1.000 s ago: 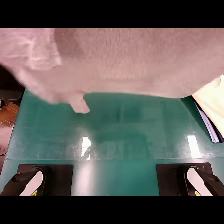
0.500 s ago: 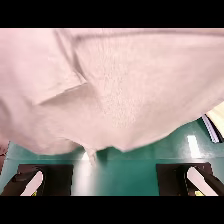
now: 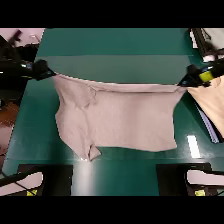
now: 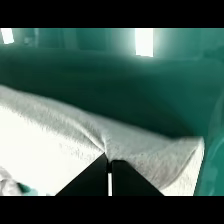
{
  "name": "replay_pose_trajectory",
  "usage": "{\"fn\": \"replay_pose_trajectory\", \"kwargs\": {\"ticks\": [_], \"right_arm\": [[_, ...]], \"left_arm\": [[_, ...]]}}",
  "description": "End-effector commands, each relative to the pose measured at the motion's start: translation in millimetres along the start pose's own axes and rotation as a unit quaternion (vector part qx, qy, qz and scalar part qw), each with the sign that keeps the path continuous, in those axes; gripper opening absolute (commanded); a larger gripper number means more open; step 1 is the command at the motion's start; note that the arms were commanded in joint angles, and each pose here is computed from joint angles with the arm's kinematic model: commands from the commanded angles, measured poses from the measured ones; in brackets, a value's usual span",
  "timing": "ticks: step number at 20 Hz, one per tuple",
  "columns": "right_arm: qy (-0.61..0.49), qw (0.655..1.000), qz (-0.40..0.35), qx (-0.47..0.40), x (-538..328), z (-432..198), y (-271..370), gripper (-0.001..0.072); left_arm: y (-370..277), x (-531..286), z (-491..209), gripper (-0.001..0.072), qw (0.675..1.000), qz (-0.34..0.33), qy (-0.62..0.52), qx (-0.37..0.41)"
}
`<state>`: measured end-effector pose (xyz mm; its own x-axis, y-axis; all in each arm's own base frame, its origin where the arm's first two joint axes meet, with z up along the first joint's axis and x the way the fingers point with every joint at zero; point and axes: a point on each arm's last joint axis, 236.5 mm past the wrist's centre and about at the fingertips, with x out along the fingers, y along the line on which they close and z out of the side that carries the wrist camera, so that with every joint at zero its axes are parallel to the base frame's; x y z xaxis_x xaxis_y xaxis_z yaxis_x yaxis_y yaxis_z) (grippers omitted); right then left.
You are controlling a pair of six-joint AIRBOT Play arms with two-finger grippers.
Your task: Fold the shirts.
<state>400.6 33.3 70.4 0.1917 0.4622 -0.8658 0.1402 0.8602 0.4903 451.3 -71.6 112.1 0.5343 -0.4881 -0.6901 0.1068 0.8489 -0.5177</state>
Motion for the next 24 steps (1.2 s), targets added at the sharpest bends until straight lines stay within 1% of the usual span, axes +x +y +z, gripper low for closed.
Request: {"fn": "replay_pose_trajectory", "kwargs": {"ticks": [1, 4, 6, 8, 10, 12, 15, 17, 21, 24], "right_arm": [[-0.037, 0.999, -0.009, 0.007, 61.3, 47.9, -12.6, 0.0009], [-0.107, 0.994, -0.010, -0.012, 58.6, 93.1, -1.7, 0.0009], [-0.153, 0.987, -0.025, -0.031, 44.6, 116.9, 0.9, 0.0009], [-0.158, 0.985, -0.048, -0.048, 35.5, 120.3, -1.5, 0.0009], [-0.123, 0.989, -0.056, -0.067, 40.7, 104.2, 2.6, 0.0009], [-0.060, 0.992, -0.076, -0.083, 50.2, 74.6, -1.5, 0.0009], [0.006, 0.988, -0.121, -0.095, 67.3, 32.5, -17.4, 0.0009], [0.017, 0.989, -0.120, -0.087, 79.5, 17.3, -24.4, 0.0009], [0.029, 0.991, -0.116, -0.067, 100.2, -1.9, -36.7, 0.0010], [0.041, 0.994, -0.091, -0.051, 112.1, -12.7, -31.3, 0.0013]], "left_arm": [[24.1, 56.5, 33.3, 0.0019, 0.998, -0.003, -0.067, -0.015], [40.2, 55.7, 64.0, 0.0020, 0.991, 0.022, -0.133, -0.021], [39.2, 51.8, 72.4, 0.0020, 0.989, 0.028, -0.146, 0.014], [37.0, 53.9, 64.8, 0.0019, 0.990, 0.027, -0.129, 0.041], [38.1, 58.5, 43.6, 0.0020, 0.994, 0.029, -0.082, 0.064], [42.9, 61.4, 12.1, 0.0019, 0.995, 0.036, -0.014, 0.087], [66.9, 58.4, -26.5, 0.0019, 0.987, 0.075, 0.072, 0.124], [77.1, 59.5, -39.1, 0.0019, 0.983, 0.087, 0.093, 0.128], [89.4, 70.5, -62.1, 0.0020, 0.983, 0.090, 0.115, 0.114], [95.3, 76.6, -78.9, 0.0020, 0.981, 0.089, 0.135, 0.103]]}}
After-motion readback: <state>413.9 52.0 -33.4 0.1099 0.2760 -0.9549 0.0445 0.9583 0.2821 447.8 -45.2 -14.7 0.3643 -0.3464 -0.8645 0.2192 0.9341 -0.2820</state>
